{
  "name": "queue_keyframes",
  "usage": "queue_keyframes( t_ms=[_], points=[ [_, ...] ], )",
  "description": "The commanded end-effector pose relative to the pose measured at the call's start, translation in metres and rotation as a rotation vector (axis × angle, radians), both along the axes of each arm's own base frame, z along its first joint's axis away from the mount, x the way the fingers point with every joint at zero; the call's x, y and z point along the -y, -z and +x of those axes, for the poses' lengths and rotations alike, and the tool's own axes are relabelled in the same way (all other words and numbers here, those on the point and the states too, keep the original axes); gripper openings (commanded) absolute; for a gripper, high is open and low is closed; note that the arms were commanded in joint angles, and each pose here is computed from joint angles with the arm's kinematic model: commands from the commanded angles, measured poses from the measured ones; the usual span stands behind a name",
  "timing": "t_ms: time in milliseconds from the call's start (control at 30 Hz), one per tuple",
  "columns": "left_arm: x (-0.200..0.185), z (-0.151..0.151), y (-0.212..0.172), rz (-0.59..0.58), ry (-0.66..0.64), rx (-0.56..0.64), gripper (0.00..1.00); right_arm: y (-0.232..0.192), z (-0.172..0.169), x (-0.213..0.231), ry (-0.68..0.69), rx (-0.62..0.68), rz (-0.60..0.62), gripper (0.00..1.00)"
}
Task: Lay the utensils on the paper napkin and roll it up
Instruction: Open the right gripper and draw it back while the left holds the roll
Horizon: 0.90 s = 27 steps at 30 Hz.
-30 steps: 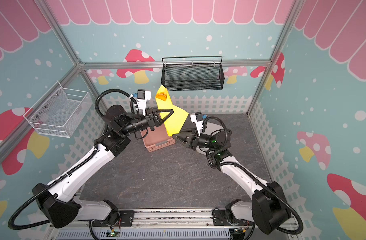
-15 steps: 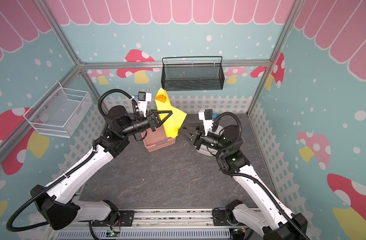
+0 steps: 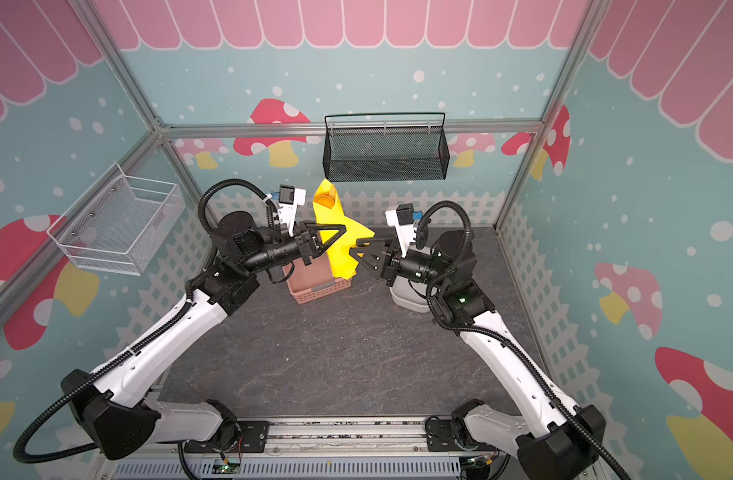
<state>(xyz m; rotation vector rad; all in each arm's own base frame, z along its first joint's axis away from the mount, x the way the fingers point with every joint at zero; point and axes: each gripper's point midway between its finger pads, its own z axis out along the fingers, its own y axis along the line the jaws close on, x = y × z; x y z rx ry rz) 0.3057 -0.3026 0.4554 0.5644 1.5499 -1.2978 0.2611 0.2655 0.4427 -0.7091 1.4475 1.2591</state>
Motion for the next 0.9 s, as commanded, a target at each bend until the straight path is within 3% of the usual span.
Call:
queue_keyframes(
  t_ms=[0, 867],
  points=[
    [0.0, -0.0089, -0.005, -0.012, 0.042, 0.028, 0.01, -0.0064, -0.0016, -0.0004, -0.007, 0.034, -0.012, 0.41],
    [0.0067, -0.0165, -0.0099, -0.059, 0.119, 0.025, 0.01, -0.0014, -0.0077, -0.0076, -0.085, 0.042, -0.031, 0.4]
  ],
)
